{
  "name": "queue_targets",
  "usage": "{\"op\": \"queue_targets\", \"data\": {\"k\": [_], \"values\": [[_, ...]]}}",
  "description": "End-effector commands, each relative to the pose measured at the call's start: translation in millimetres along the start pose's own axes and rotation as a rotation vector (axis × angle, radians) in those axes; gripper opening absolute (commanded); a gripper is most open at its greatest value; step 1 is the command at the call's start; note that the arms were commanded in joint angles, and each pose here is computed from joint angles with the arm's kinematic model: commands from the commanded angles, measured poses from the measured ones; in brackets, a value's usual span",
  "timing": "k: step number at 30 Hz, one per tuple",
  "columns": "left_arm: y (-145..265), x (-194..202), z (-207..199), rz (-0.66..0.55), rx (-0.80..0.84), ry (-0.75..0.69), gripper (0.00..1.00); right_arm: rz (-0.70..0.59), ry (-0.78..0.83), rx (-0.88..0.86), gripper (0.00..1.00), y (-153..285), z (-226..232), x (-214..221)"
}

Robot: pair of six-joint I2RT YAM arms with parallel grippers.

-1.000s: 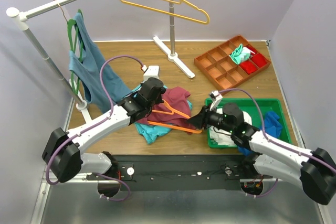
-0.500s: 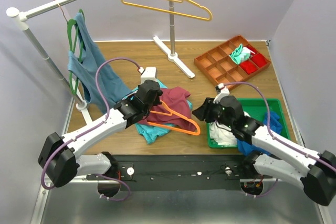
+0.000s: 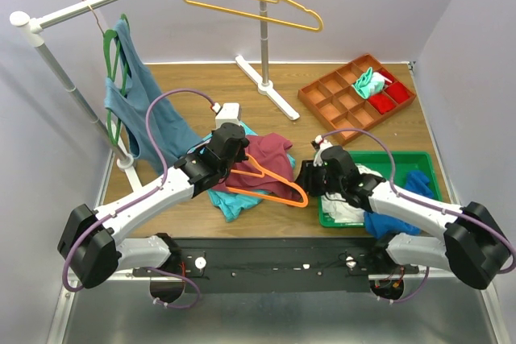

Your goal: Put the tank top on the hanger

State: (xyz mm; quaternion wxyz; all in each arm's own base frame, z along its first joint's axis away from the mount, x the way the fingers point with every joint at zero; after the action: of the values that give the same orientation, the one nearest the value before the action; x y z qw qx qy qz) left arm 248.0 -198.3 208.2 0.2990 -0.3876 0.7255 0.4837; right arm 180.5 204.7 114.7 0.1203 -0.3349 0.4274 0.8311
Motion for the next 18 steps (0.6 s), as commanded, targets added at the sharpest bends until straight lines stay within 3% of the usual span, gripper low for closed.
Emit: {"op": "queue_targets", "data": {"k": [1, 8, 11, 12, 15, 18], "values": [[4, -9, -4, -0.046, 0.023, 0.032, 0.00, 0.033, 0.024, -0.051, 0.49, -7, 6, -1], [3, -12, -6, -0.055, 0.018, 0.036, 0.00, 0.027, 0.000, 0.002, 0.46, -17, 0, -2], [4, -15, -5, -0.072, 0.007, 0.044, 0.00, -0.026, -0.016, 0.062, 0.34, -14, -4, -13], [4, -17, -3, -0.085, -0.012, 0.046, 0.00, -0.036, -0.020, 0.115, 0.22, -11, -9, -14], [4, -20, 0, -0.110, -0.035, 0.054, 0.00, -0.081, -0.037, 0.190, 0.04, -1, -13, -24], [3, -24, 2, -0.138, -0.060, 0.062, 0.00, -0.103, -0.042, 0.211, 0.01, 11, -13, -28]]}}
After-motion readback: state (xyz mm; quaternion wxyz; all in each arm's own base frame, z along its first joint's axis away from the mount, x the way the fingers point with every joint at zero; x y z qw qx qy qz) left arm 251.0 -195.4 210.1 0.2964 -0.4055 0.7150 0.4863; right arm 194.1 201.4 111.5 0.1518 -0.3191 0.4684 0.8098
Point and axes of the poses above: each gripper's point midway between its finger pads, its own y axis back along the fingers, its own z axis along the line the jaws close on, x = y × z, the point moved 6 cm from there along y, back along the fingers, and after that the axes turned 9 degrees about y, right-handed, at the moved point
